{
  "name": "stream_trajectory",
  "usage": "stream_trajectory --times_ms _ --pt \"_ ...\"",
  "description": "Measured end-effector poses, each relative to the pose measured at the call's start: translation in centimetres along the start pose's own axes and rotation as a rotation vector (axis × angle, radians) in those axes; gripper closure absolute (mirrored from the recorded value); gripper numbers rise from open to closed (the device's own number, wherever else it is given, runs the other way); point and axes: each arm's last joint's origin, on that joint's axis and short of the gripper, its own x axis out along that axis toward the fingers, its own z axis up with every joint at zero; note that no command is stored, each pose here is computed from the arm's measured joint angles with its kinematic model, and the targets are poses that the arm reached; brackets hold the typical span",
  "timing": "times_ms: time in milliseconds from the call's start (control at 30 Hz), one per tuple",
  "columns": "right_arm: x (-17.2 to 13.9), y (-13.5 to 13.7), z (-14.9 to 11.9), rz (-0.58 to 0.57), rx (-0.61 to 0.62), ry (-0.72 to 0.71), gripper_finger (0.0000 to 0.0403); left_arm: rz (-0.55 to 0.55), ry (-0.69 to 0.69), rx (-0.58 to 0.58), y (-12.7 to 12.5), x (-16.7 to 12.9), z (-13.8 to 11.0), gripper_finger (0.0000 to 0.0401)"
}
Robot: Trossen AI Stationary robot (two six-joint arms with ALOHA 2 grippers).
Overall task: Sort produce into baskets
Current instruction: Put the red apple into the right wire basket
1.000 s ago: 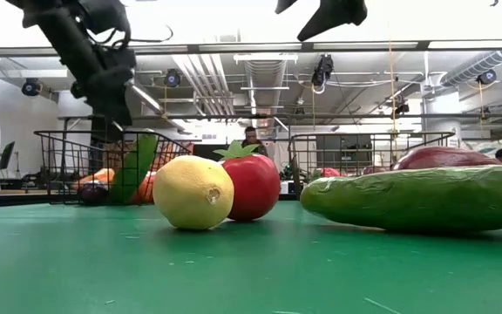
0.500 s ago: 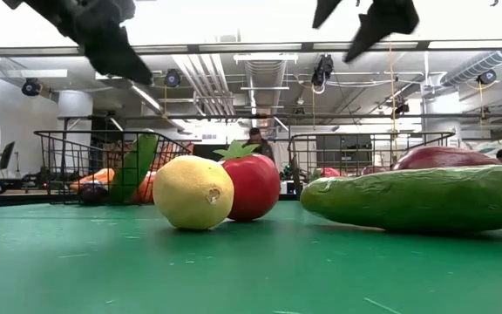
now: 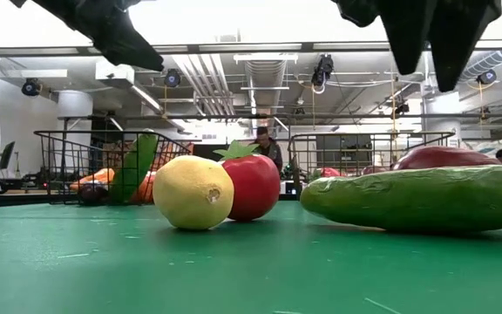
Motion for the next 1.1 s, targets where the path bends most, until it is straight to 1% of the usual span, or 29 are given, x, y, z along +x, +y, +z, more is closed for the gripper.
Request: stream_trajectory --times_ms 167,300,633,900,1100 --pt "0.8 1.2 -0.6 -0.02 -0.01 0.014 0.0046 0.001 -0.011 0.027 -0.1 0.6 0.2 0.0218" --pt "1.8 1.4 -0.5 -0.051 -0.017 0.019 0.0046 0.001 -0.024 0.051 -0.3 1.1 0.4 0.0218" --pt "3.5 0.9 0.0 -0.093 -0.023 0.029 0.0046 0.001 -0.016 0.082 -0.6 2.0 0.5 0.0218" --pt "3.9 0.6 0.9 -0.098 -0.032 0.024 0.0046 0.0 0.004 0.102 -0.8 2.9 0.3 0.0218" --pt "5.2 0.4 1.5 -0.079 -0.049 0.023 0.0046 0.0 0.019 0.106 -0.9 3.2 0.2 0.0218"
